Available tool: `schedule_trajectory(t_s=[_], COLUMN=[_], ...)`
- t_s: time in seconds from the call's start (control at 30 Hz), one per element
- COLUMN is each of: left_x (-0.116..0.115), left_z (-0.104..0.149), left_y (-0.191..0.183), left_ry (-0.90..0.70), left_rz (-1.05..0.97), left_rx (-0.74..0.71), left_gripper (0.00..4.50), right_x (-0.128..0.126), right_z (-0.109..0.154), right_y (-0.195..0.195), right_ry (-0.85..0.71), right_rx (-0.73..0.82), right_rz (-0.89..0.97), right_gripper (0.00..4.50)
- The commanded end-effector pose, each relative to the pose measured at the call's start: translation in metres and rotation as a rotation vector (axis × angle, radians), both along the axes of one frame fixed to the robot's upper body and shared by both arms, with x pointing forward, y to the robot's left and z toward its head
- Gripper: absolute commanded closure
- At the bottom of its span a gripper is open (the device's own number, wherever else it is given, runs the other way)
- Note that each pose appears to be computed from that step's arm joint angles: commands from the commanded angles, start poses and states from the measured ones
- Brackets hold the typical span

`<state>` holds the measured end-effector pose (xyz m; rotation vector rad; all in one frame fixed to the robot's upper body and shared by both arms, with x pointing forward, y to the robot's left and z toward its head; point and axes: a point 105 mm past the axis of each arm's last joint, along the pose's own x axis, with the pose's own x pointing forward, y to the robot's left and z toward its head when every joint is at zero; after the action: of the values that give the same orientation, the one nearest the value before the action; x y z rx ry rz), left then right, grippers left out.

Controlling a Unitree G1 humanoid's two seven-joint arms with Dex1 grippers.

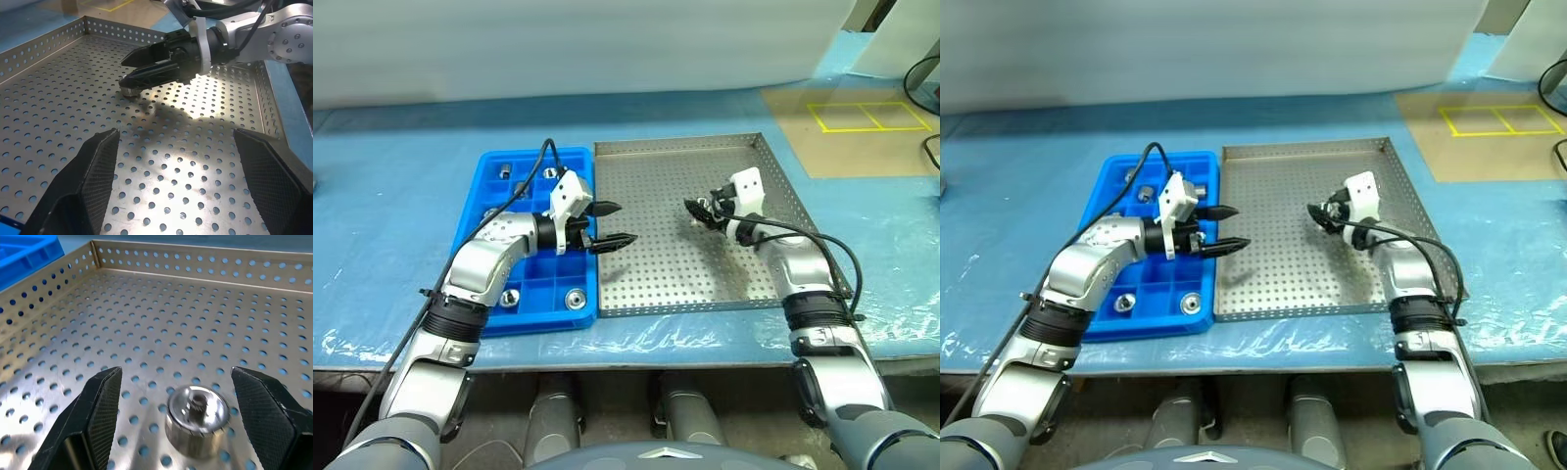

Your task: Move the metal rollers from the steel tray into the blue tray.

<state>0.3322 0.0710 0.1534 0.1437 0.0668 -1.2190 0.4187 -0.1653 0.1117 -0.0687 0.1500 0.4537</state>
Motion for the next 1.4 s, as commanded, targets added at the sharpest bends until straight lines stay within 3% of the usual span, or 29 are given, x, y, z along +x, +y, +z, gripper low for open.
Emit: schedule_trajectory(t_s=[0.03,0.23,0.4,0.5,0.63,0.8,1.03,1.27,1.4], left_x=[-0.003,-0.005,-0.005,-0.006,-0.005,-0.005,0.0,-0.009,-0.014], left_z=[0.007,0.005,0.003,0.003,0.003,0.004,0.015,0.014,0.017], left_y=[0.005,0.01,0.013,0.012,0.012,0.017,0.045,0.079,0.094], left_ry=[-0.032,-0.027,-0.025,-0.027,-0.027,-0.027,-0.06,-0.089,-0.093], left_rz=[0.01,0.026,0.038,0.037,0.039,0.046,0.124,0.228,0.309], left_rx=[-0.004,-0.001,0.001,0.002,0.004,0.006,0.012,0.072,0.064], left_gripper=[0.56,0.56,0.56,0.56,0.56,0.56,0.56,0.56,0.56], right_x=[0.011,0.014,0.011,0.01,0.009,0.009,-0.002,-0.064,-0.082], right_z=[0.0,-0.019,-0.027,-0.028,-0.031,-0.029,0.023,0.065,0.07], right_y=[-0.015,-0.034,-0.023,-0.016,-0.017,-0.019,0.035,0.122,0.154], right_ry=[-0.01,0.025,0.029,0.022,0.031,0.03,-0.099,-0.163,-0.162], right_rx=[0.005,-0.043,-0.049,-0.045,-0.064,-0.076,-0.027,-0.024,-0.037], right_rz=[-0.083,-0.154,-0.106,-0.077,-0.087,-0.088,0.183,0.702,0.865], right_gripper=[0.85,0.85,0.85,1.47,2.8,2.82,2.82,2.82,2.82])
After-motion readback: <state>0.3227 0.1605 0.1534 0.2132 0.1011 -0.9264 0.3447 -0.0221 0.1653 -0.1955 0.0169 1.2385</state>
